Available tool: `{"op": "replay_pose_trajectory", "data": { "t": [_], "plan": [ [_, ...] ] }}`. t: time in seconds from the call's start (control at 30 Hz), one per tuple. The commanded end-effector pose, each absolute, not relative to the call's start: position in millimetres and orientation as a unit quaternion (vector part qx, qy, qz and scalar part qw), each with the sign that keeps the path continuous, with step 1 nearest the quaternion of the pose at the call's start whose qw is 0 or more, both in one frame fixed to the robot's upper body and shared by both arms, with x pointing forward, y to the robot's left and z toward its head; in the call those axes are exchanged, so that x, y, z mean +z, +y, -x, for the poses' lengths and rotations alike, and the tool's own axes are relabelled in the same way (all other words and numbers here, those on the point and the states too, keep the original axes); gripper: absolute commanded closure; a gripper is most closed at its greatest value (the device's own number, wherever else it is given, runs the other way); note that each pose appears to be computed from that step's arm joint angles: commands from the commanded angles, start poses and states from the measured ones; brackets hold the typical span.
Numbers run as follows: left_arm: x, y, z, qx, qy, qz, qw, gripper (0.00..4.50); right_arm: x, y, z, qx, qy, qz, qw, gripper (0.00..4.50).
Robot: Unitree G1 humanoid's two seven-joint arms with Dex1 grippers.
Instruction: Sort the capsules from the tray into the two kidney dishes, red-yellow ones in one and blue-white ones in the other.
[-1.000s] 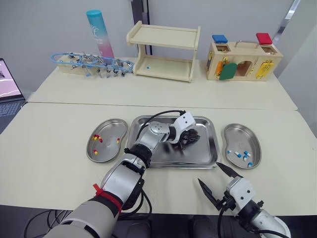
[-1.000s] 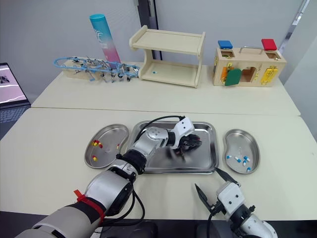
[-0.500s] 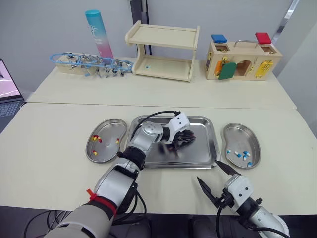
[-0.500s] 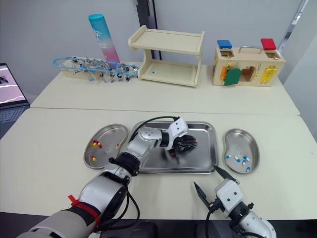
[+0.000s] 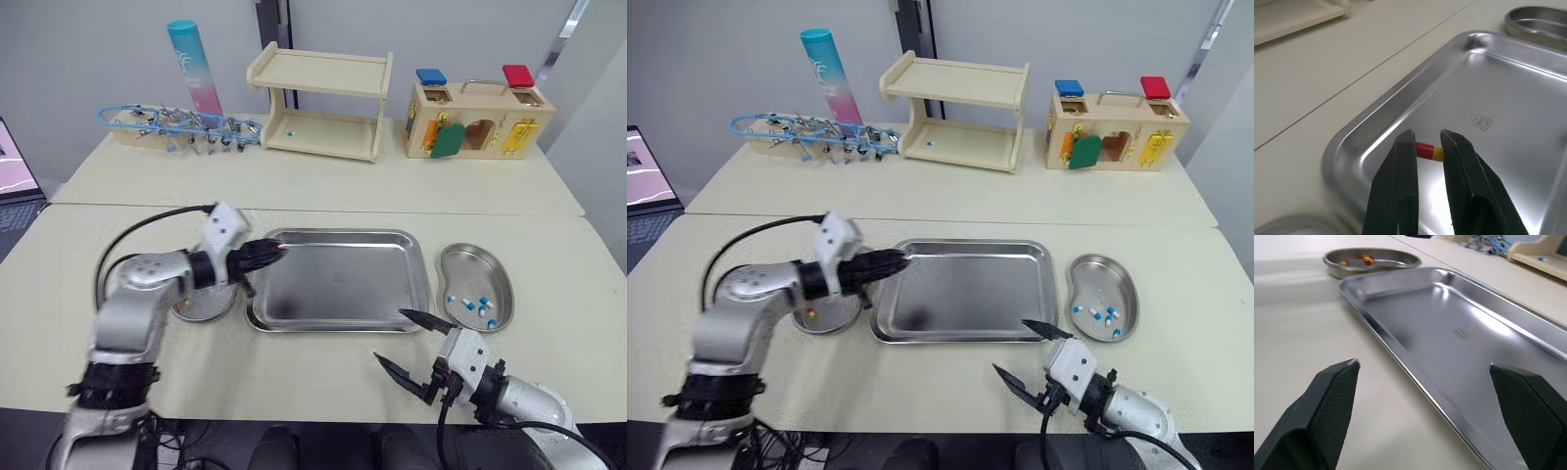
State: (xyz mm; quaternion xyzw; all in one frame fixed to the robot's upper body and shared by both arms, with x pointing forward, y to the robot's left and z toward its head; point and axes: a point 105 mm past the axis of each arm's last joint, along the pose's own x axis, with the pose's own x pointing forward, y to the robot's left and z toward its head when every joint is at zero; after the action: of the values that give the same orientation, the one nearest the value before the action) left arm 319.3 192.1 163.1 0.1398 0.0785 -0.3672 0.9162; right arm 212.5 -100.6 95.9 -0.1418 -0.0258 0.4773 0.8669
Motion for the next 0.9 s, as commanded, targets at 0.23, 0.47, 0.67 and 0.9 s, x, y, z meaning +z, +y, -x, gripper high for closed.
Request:
{"op": "replay_pose_trajectory", "data": {
  "t": [0.23,0.47,0.67,0.9],
  "plan": [
    [172.2,250.2,-305.1,-0.250,0.084,-0.130,0.956,4.11,109.7,-81.1,-216.4,0.541,-0.047,0.126,0.830,0.00],
    [162.7,260.5,-301.0,-0.225,0.098,-0.117,0.962,4.11,112.8,-79.7,-222.8,0.540,-0.049,0.130,0.830,0.00],
    [165.8,267.2,-301.5,-0.209,0.089,-0.105,0.968,3.12,112.1,-81.1,-223.4,0.536,-0.046,0.133,0.833,0.00],
    [172.4,270.1,-299.2,-0.200,0.072,-0.098,0.972,0.96,110.8,-83.3,-222.1,0.533,-0.043,0.133,0.835,0.00]
  ]
}}
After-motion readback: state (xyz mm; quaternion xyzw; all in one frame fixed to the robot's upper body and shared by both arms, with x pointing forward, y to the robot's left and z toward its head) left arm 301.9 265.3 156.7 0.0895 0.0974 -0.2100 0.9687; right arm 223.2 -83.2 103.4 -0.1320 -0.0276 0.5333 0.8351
